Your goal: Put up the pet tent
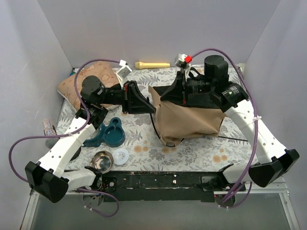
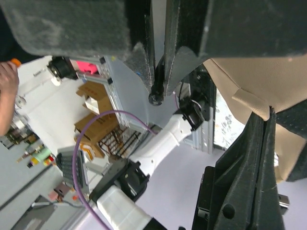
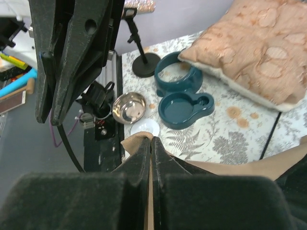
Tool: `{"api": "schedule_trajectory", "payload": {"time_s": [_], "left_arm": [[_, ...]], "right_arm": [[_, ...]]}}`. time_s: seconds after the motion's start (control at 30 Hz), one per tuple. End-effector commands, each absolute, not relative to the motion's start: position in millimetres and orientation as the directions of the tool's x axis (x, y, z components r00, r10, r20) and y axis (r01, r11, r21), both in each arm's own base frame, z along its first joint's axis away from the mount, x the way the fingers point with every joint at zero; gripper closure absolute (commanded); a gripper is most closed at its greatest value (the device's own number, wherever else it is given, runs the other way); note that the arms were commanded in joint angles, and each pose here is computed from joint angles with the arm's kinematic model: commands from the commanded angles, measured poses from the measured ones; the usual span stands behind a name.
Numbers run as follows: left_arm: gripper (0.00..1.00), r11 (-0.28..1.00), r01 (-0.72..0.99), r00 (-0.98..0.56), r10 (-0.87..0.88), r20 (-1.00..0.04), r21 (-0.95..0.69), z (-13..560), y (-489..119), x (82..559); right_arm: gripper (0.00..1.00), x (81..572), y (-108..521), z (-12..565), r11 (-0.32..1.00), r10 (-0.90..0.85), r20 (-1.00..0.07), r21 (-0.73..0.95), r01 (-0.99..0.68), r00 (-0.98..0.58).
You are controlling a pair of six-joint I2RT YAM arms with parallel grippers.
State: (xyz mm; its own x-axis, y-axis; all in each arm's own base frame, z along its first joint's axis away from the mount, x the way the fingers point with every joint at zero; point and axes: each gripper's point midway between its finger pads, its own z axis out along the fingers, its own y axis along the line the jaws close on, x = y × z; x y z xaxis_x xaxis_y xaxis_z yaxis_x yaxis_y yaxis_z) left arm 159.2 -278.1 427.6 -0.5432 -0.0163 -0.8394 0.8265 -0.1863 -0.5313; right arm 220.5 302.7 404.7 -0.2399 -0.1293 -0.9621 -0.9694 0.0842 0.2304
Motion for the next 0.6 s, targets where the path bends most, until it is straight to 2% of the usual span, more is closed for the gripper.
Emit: {"api": "schedule_trajectory", "payload": {"time_s": [0.0, 0.33, 0.57], "left_arm": [[1.00, -0.224, 0.702, -0.647, 0.196, -0.737, -0.676, 374.0, -284.4, 124.4], [1.00, -0.186, 0.603, -0.689, 0.369, -0.623, -0.776, 312.2, -297.1, 86.8], [1.00, -0.185, 0.576, -0.692, 0.410, -0.595, -0.796, 304.9, -306.5, 81.5]], "right_arm": [[0.99, 199.7, 294.6, 443.0, 0.057, -0.014, -0.999, 0.037, -0.998, -0.038], [0.99, 187.6, 285.5, 410.4, 0.077, -0.034, -0.998, 0.042, -0.996, -0.045], [0.99, 193.4, 287.2, 415.7, 0.100, -0.016, -0.999, 0.049, -0.994, -0.051]]}}
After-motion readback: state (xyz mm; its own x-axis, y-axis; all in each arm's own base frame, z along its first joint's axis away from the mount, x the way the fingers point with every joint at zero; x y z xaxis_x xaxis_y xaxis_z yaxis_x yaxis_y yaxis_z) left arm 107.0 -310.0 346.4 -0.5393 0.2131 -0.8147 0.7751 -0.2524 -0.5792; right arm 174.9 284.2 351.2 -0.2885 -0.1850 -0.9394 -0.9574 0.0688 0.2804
